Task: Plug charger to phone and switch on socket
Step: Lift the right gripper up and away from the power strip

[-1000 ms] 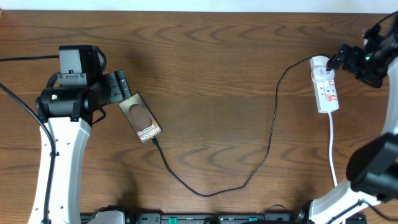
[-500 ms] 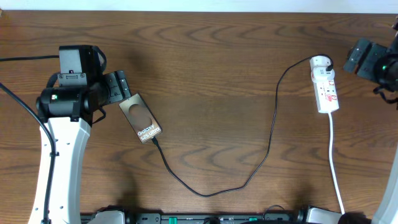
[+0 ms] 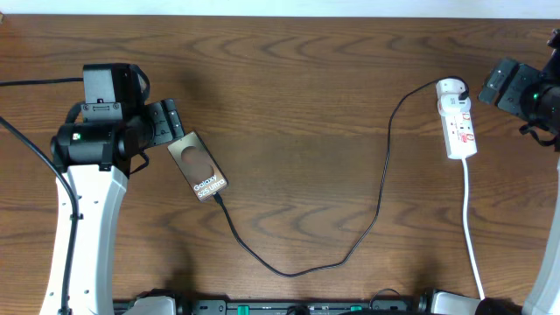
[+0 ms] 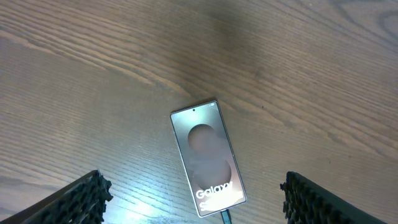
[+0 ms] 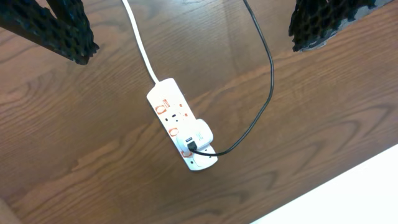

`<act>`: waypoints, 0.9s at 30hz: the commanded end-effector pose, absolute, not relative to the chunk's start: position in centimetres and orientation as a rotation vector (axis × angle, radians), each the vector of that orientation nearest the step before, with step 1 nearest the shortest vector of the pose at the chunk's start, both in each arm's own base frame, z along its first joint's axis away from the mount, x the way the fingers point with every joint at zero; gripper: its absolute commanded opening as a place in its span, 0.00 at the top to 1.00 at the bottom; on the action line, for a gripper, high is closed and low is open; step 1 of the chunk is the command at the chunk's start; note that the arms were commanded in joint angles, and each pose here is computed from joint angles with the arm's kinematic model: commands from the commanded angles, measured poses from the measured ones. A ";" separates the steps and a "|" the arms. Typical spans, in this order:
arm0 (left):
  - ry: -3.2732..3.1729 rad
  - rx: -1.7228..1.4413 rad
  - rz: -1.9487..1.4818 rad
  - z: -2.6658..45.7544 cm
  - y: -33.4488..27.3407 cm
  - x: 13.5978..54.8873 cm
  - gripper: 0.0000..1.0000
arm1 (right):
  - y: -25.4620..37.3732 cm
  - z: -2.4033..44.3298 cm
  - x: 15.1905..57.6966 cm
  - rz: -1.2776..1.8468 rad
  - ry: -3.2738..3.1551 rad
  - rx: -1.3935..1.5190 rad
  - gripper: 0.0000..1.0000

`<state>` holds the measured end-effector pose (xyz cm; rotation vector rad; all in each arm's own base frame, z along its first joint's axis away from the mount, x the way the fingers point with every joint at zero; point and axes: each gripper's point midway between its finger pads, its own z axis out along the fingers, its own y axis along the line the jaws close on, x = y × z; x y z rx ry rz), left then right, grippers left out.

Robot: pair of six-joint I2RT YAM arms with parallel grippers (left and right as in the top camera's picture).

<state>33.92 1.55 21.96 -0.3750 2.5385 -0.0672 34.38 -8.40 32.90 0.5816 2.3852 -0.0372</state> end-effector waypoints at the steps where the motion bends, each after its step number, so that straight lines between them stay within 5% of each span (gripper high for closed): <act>1: 2.511 -0.362 -0.047 23.0 1.7 34.1 0.13 | -8.4 32.9 34.3 -0.042 2.382 0.596 0.01; 27: 2.383 -0.399 -0.103 24.9 1.4 31.9 0.13 | -8.4 32.9 34.3 -0.042 2.382 0.596 0.01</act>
